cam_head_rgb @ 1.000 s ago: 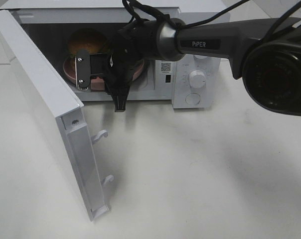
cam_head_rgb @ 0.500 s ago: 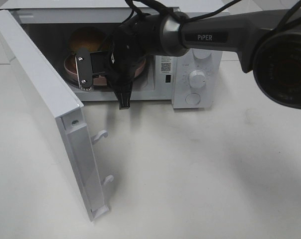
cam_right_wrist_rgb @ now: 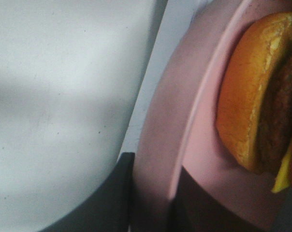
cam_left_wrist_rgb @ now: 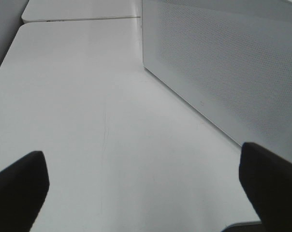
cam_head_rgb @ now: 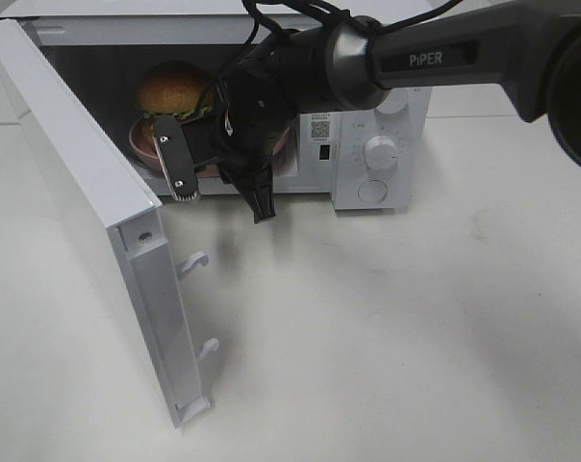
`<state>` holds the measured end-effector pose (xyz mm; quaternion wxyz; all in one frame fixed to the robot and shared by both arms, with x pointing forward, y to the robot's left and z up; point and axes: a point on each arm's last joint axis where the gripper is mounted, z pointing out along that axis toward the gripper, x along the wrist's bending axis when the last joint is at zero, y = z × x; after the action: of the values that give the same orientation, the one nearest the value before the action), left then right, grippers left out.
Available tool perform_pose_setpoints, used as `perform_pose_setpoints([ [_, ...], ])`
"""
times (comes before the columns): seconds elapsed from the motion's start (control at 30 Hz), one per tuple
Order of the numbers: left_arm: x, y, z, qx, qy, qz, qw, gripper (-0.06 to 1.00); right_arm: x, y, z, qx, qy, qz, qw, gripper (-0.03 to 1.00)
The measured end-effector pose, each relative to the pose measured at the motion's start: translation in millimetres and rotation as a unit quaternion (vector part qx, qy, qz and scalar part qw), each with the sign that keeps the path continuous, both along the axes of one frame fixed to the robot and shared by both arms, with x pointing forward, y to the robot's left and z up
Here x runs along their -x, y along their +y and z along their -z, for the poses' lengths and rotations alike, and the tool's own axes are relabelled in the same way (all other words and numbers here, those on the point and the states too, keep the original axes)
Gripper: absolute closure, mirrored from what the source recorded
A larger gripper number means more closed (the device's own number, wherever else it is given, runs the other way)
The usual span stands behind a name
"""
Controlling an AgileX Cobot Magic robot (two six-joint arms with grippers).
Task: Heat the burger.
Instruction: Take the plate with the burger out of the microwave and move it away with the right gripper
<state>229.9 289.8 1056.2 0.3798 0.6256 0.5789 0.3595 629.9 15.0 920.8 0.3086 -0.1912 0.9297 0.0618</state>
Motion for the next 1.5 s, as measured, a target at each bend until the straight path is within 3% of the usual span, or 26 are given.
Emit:
perform_pose_setpoints([
  [0.3,0.0,0.0,0.0,0.0,0.0,0.0,1.0,-0.05,9.6,-7.6,2.7,0.015,-0.011,-0.022,1.0,0.79],
  [0.53,0.0,0.0,0.0,0.0,0.0,0.0,1.0,-0.05,23.0,-15.8,3.4,0.003,-0.027,-0.058,0.998,0.8],
  [1.5,0.0,0.0,0.0,0.0,0.0,0.0,1.0,-0.05,66.3,-53.3,-19.3,-0.04,-0.027,-0.096,0.994,0.8],
])
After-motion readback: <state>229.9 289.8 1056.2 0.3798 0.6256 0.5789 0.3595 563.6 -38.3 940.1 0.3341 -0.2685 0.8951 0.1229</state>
